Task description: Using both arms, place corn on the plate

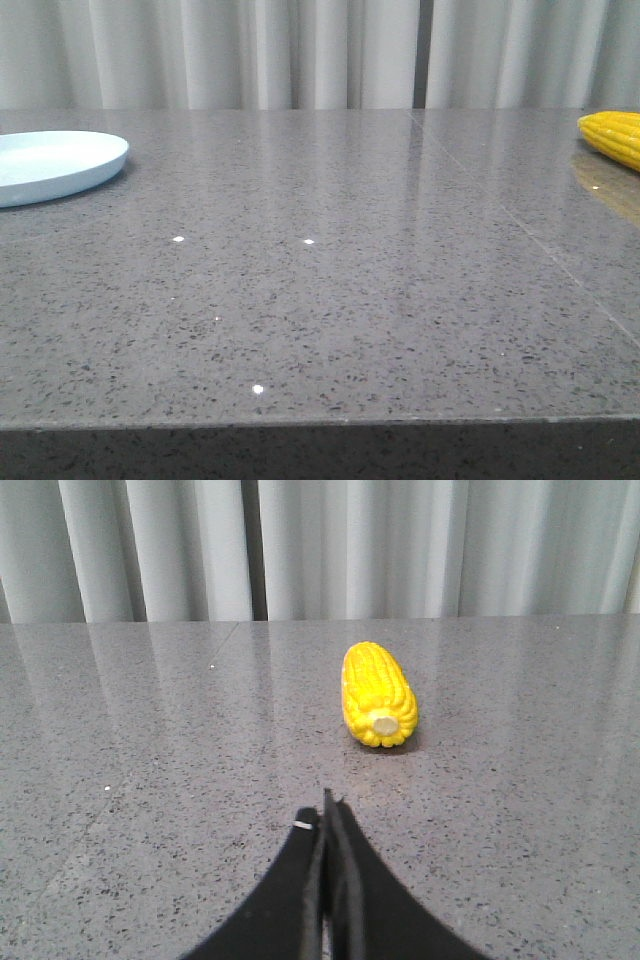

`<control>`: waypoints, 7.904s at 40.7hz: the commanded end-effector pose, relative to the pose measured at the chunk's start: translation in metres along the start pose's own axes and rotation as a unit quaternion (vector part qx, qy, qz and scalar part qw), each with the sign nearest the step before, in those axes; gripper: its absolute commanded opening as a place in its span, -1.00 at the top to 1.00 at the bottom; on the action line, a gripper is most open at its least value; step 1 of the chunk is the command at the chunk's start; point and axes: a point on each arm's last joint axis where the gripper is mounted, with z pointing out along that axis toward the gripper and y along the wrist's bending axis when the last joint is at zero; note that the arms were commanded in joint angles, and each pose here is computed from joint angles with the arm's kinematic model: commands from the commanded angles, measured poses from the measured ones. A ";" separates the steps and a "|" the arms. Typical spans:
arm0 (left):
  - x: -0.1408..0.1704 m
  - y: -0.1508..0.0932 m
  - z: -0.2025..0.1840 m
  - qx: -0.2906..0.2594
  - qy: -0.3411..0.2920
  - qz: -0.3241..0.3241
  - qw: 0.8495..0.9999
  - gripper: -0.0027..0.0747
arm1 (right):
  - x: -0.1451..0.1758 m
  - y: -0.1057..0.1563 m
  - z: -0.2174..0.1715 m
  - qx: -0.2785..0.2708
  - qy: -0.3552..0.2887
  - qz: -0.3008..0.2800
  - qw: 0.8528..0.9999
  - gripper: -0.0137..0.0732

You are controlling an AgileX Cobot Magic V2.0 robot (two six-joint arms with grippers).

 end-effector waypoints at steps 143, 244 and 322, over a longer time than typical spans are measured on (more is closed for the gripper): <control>-0.108 0.049 0.215 -0.006 0.425 -0.026 0.905 -0.31 | -0.154 0.011 0.073 0.027 0.252 -0.023 0.967 -0.61; -0.105 -0.147 0.310 0.332 0.404 -0.052 0.851 0.98 | -0.154 0.011 0.073 0.027 0.252 -0.023 0.967 -0.61; -0.174 -0.053 0.054 0.354 0.185 0.048 0.916 -0.25 | -0.155 0.011 0.073 0.027 0.249 -0.024 0.968 -0.61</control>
